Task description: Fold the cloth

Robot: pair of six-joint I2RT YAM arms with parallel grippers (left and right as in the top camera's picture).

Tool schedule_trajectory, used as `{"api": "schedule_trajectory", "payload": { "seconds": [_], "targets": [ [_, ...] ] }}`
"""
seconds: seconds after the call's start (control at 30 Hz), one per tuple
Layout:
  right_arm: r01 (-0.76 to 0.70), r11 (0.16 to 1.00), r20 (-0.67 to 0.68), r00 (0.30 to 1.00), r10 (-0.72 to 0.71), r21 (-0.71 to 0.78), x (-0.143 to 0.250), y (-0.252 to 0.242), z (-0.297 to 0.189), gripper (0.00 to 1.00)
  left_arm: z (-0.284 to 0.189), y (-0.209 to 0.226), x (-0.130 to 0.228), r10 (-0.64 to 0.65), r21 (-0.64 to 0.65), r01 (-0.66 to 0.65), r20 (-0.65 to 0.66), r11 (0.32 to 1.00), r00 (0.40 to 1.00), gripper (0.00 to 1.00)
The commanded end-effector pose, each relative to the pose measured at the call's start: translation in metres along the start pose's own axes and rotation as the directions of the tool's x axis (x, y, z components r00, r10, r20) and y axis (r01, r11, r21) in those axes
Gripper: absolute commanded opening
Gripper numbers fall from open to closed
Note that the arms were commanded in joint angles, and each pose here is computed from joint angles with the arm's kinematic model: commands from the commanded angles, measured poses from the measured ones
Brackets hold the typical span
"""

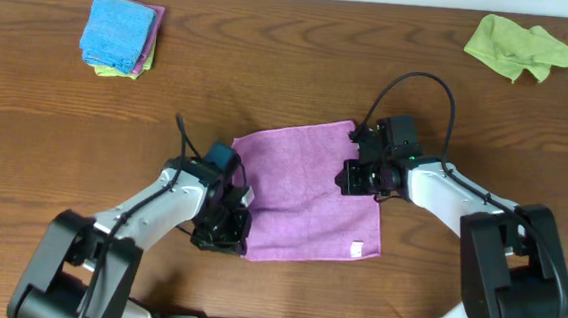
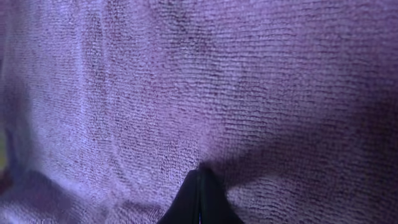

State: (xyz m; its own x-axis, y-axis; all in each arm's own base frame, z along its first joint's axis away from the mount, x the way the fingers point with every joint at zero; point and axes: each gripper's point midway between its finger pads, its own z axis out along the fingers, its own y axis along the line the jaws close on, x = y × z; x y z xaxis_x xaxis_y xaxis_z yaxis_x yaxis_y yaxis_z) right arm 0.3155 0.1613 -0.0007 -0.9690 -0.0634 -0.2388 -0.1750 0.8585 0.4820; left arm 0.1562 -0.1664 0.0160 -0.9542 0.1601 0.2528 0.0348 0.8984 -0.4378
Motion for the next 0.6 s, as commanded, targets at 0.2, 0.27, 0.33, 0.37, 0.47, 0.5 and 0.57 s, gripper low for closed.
{"api": "schedule_trajectory", "payload": {
  "seconds": [0.2, 0.27, 0.33, 0.37, 0.47, 0.5, 0.57],
  "targets": [
    [0.003, 1.0, 0.077, 0.997, -0.001, -0.029, -0.021, 0.033, -0.084, 0.01, -0.005, 0.008, -0.004, -0.007, -0.056, 0.009, 0.023, 0.998, 1.0, 0.06],
    [-0.044, 0.999, 0.054, 0.998, 0.045, -0.013, -0.004, 0.028, -0.108, 0.02, -0.005, 0.008, -0.004, -0.017, -0.055, 0.019, 0.024, 0.998, 1.0, 0.06],
    [-0.09, 0.996, 0.021, 0.996, 0.09, 0.004, 0.018, 0.023, -0.125, 0.02, -0.005, 0.008, -0.004, -0.017, -0.055, 0.019, 0.024, 0.998, 1.0, 0.06],
    [-0.117, 0.993, 0.007, 0.993, 0.117, 0.011, 0.03, 0.021, -0.134, 0.03, -0.005, 0.007, -0.004, -0.017, -0.055, 0.019, 0.024, 0.998, 1.0, 0.06],
    [-0.192, 0.981, -0.052, 0.98, 0.194, 0.031, 0.074, 0.018, -0.148, 0.23, -0.005, 0.007, -0.005, -0.015, -0.054, 0.017, 0.028, 0.998, 1.0, 0.06],
    [-0.202, 0.979, -0.07, 0.976, 0.204, 0.034, 0.086, 0.018, -0.148, 0.28, -0.005, 0.007, -0.005, -0.014, -0.053, 0.016, 0.03, 0.998, 0.999, 0.06],
    [-0.24, 0.97, -0.109, 0.964, 0.242, 0.029, 0.108, 0.019, -0.145, 0.39, -0.005, 0.007, -0.006, -0.012, -0.052, 0.014, 0.034, 0.999, 0.999, 0.06]
  ]
}}
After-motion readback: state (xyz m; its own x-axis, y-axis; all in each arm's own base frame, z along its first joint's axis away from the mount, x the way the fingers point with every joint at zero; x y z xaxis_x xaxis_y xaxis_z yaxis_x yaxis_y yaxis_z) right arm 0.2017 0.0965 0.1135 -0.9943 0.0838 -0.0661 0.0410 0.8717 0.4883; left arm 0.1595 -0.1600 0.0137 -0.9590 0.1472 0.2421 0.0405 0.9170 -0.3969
